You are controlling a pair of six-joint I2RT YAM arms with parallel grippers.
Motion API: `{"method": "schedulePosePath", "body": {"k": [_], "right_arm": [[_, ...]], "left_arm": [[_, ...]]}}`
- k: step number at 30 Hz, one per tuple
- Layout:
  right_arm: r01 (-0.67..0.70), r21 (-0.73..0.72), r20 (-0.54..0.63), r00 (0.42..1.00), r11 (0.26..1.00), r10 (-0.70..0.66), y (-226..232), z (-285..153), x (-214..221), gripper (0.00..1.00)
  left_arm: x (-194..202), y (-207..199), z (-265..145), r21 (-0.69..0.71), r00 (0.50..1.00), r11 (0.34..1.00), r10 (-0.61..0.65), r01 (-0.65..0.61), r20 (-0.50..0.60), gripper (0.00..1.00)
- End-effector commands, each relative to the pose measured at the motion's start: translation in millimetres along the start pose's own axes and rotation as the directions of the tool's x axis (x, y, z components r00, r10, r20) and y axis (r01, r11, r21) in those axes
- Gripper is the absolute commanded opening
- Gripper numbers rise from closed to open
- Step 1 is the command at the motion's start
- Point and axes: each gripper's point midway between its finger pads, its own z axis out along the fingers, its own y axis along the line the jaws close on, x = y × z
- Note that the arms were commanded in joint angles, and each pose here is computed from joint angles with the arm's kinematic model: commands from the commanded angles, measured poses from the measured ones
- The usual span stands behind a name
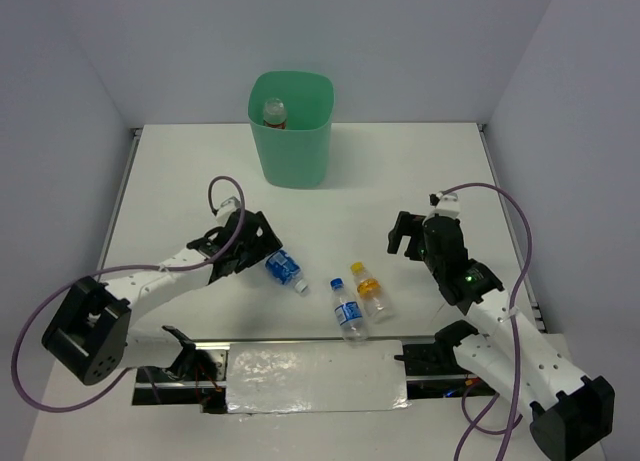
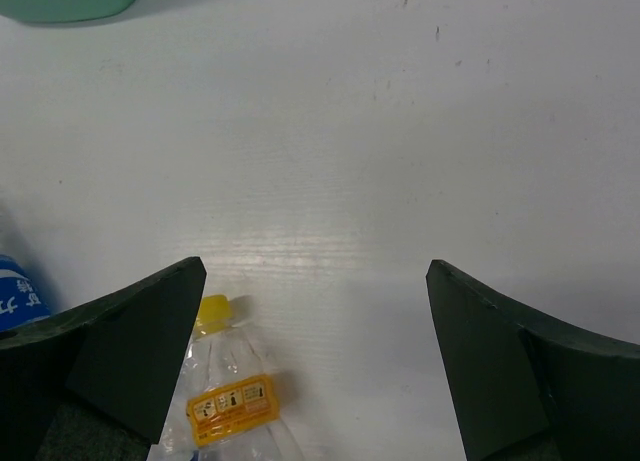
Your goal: Put the plastic bottles in the bin
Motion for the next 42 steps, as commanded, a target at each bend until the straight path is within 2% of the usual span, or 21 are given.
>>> {"method": "schedulePosePath", "body": {"k": [1,5,8,10,11,15,18,19,20,22,23,24,27,29,30,33,35,37,39,40,42], "right_arm": [[-0.011,0.001,0.033,0.999,1.0,0.011,1,5,-6,1.0],[-0.008,0.018,0.024,1.0,1.0,0.008,-2,7,-4,1.0],[-0.01,0.038,0.027,1.0,0.999,0.009,-5,6,-5,1.0],[-0.011,0.043,0.031,0.999,0.999,0.009,-6,6,-6,1.0],[-0.01,0.044,0.033,0.999,0.999,0.008,-6,6,-7,1.0],[-0.011,0.035,0.044,0.999,0.999,0.009,-5,3,-10,1.0],[-0.008,0.023,0.052,0.999,1.0,0.007,-3,2,-12,1.0],[-0.007,0.021,0.053,0.999,1.0,0.005,-3,1,-12,1.0],[-0.008,0.014,0.058,0.998,1.0,0.007,-2,1,-13,1.0],[-0.007,0.001,0.061,0.998,1.0,0.007,0,1,-13,1.0],[-0.009,0.001,0.063,0.998,1.0,0.009,0,1,-13,1.0],[-0.01,0.002,0.057,0.998,1.0,0.01,0,2,-12,1.0],[-0.01,0.0,0.051,0.999,1.0,0.01,1,3,-12,1.0],[-0.011,0.001,0.049,0.999,1.0,0.011,1,5,-11,1.0],[-0.012,0.0,0.051,0.999,1.0,0.012,2,5,-12,1.0],[-0.009,-0.004,0.048,0.999,1.0,0.01,4,6,-13,1.0],[-0.006,0.006,0.046,0.999,1.0,0.006,2,7,-12,1.0],[-0.007,0.021,0.045,0.999,1.0,0.006,-1,7,-11,1.0],[-0.005,0.035,0.043,0.999,0.999,0.004,-4,8,-10,1.0],[-0.005,0.034,0.043,0.999,0.999,0.003,-3,7,-11,1.0],[0.002,0.021,0.039,0.999,1.0,-0.003,-1,7,-11,1.0]], "left_arm": [[-4,-11,16,0.0,0.999,0.999,-0.044,0.044,0.026,0.99],[12,-8,33,-0.025,0.998,0.998,-0.052,0.051,-0.024,0.99],[17,-3,39,-0.069,0.997,0.996,-0.056,0.052,-0.048,0.84],[10,-8,35,-0.073,0.998,0.996,-0.058,0.055,-0.03,0.67],[6,-9,32,-0.074,0.998,0.996,-0.052,0.05,-0.021,0.65],[-33,-29,4,-0.028,0.995,0.999,-0.021,0.024,0.1,0.57],[-89,-66,-38,0.084,0.961,0.996,-0.006,-0.018,0.277,0.44],[-114,-89,-67,0.168,0.936,0.986,-0.037,-0.024,0.349,0.44],[-129,-99,-82,0.19,0.913,0.977,0.014,-0.1,0.408,0.45],[-174,-139,-131,0.332,0.828,0.931,-0.061,-0.155,0.557,0.49],[-187,-145,-144,0.332,0.791,0.923,-0.054,-0.193,0.609,0.49],[-212,-160,-165,0.374,0.73,0.909,-0.13,-0.183,0.671,0.48],[-258,-183,-189,0.349,0.596,0.917,-0.173,-0.193,0.784,0.51],[-283,-192,-187,0.313,0.557,0.935,-0.172,-0.169,0.813,0.51],[-300,-210,-181,0.316,0.538,0.936,-0.19,-0.152,0.821,0.5],[-348,-240,-169,0.305,0.447,0.947,-0.229,-0.106,0.865,0.52],[-372,-245,-149,0.262,0.438,0.963,-0.206,-0.07,0.875,0.52],[-395,-267,-124,0.262,0.433,0.963,-0.211,-0.061,0.876,0.52],[-407,-278,-93,0.227,0.448,0.972,-0.176,-0.061,0.876,0.59],[-409,-279,-84,0.206,0.449,0.977,-0.157,-0.062,0.88,0.73],[-408,-279,-68,0.175,0.456,0.983,-0.129,-0.06,0.881,0.94]]}}
